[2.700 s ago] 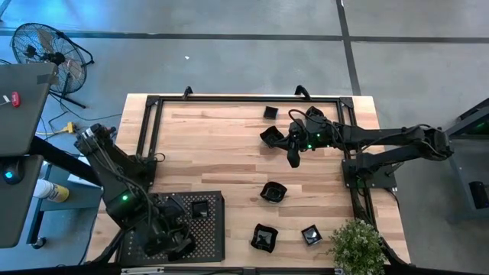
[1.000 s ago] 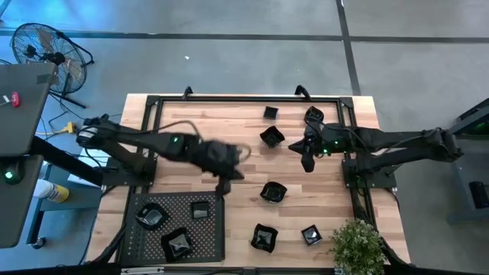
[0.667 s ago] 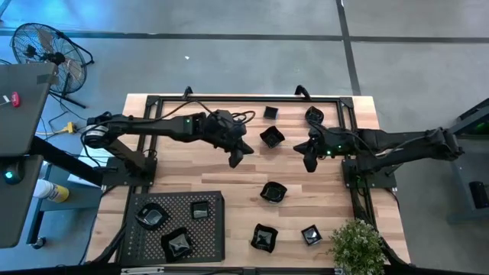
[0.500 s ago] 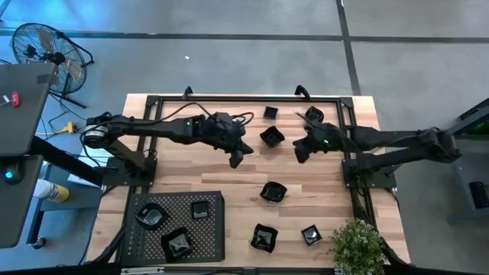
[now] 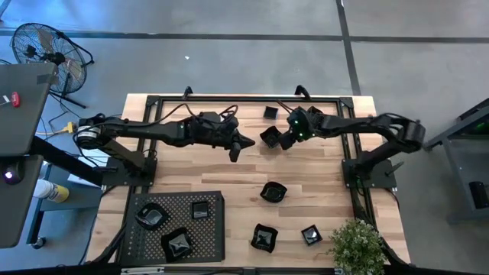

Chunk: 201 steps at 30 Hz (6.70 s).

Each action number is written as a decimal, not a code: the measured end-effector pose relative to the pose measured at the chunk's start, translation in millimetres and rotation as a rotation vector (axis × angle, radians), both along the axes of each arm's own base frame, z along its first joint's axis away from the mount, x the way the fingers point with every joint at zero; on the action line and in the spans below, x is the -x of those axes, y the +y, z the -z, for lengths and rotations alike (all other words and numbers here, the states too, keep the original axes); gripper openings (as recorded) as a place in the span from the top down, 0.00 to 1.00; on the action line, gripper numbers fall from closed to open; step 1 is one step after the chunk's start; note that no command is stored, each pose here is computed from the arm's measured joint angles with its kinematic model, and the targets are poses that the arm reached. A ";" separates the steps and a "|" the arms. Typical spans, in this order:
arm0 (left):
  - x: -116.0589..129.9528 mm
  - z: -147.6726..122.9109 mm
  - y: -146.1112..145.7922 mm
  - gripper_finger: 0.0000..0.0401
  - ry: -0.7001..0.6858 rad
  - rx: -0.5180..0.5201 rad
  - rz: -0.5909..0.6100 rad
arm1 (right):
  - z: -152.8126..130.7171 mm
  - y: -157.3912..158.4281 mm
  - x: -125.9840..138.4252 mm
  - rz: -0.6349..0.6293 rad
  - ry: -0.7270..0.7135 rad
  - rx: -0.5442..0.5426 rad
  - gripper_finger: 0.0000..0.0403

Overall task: Pick & Place Mini shaped plates
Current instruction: Stack the distorted square plate on top of the distorted square plate on the shelf

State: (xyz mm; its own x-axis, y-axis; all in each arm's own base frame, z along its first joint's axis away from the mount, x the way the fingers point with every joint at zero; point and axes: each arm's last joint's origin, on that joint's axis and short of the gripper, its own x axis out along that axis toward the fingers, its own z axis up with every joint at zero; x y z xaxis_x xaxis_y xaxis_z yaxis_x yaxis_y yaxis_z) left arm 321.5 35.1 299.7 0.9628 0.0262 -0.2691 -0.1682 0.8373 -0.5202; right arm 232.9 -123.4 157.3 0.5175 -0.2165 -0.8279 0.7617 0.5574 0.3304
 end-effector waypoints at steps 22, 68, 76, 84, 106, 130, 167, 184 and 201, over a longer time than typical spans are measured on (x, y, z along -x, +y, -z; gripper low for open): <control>8.9 13.1 2.5 0.92 0.161 0.157 -0.163 | -7.4 -6.0 -6.8 -0.006 -0.117 0.033 0.99; 9.4 13.2 4.7 0.83 0.155 0.184 -0.259 | 23.6 -9.9 -23.2 0.042 -0.126 -0.065 0.59; 9.4 13.3 4.4 0.83 0.156 0.187 -0.251 | 38.5 -12.3 -27.7 0.036 -0.114 -0.075 0.83; 9.4 13.3 4.4 0.83 0.157 0.188 -0.250 | 28.3 -11.6 -27.0 0.029 -0.148 -0.057 0.96; 2.4 -37.9 10.0 0.80 0.251 -0.040 -0.342 | -98.6 55.9 -38.9 -0.276 -0.142 0.627 1.00; -12.3 -60.0 15.5 0.94 0.287 -0.168 -0.441 | -164.6 82.1 -55.2 -0.321 -0.129 0.937 0.99; 143.4 -98.4 -185.8 1.00 0.672 0.321 0.199 | -195.6 84.2 22.4 -0.274 -0.161 0.756 0.99; 179.7 -76.8 -231.9 1.00 0.783 0.178 0.205 | -192.0 83.4 15.9 -0.258 -0.165 0.734 0.99; 181.6 -57.9 -259.2 1.00 0.840 0.141 0.197 | -192.6 83.3 15.6 -0.253 -0.170 0.737 1.00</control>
